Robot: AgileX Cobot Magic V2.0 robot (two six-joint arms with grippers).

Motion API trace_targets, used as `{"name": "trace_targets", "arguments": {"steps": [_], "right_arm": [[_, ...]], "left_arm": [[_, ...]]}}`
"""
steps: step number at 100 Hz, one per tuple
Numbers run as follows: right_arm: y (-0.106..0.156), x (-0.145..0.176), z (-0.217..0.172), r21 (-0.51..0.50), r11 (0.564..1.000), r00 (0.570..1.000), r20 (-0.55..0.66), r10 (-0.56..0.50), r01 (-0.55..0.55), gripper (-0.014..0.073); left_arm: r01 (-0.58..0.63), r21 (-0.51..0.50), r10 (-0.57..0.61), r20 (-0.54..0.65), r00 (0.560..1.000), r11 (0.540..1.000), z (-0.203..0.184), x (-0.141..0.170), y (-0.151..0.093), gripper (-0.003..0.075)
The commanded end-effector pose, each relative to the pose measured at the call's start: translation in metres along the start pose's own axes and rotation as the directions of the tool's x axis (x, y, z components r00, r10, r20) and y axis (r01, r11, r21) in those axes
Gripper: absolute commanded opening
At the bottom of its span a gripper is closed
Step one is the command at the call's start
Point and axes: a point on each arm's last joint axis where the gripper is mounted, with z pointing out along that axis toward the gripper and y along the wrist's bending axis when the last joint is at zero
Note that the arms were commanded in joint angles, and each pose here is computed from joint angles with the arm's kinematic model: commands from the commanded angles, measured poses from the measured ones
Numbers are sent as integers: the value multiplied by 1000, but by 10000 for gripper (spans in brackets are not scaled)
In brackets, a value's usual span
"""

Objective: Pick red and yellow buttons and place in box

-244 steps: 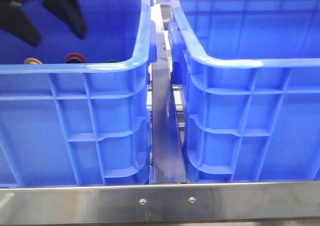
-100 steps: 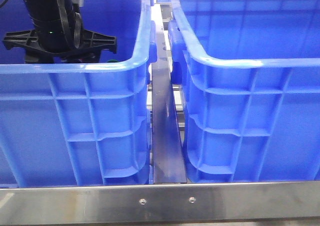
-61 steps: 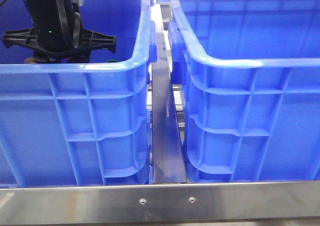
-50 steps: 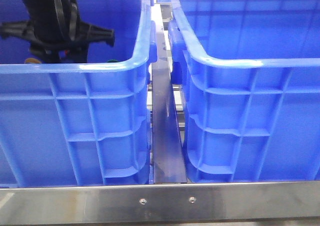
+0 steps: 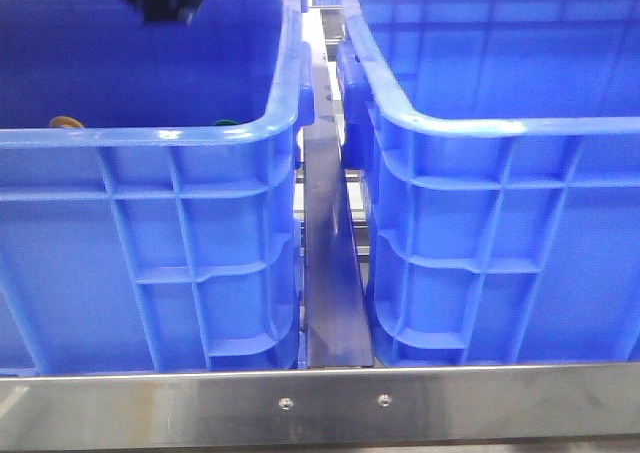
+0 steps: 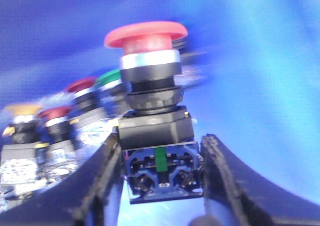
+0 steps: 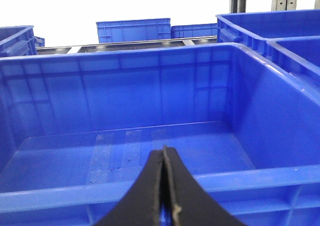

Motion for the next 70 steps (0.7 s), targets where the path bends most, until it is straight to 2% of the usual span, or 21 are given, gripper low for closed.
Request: {"name": "trace_targets", "arguments": {"steps": [1, 20, 40, 54, 70], "right_arm": [[1, -13, -3, -4, 1000, 993, 120, -11, 12, -67], [1, -13, -3, -4, 1000, 993, 120, -11, 12, -67], [1, -15, -3, -4, 1000, 990, 138, -11, 11, -67], [0, -16, -3, -3, 1000, 988, 154, -11, 11, -67], [1, -26, -4, -5, 1000, 981, 196, -7, 8, -67]], "left_arm": [[-51, 76, 41, 132, 990, 996, -40, -10, -7, -19], [-203, 211, 158, 211, 965, 956, -78, 0, -41, -19], [-366, 311, 283, 281, 917, 877, -100, 14, -77, -19], [-412, 366, 297, 332, 895, 834, -111, 20, -92, -19], [-418, 377, 293, 346, 891, 827, -113, 20, -95, -19]]}}
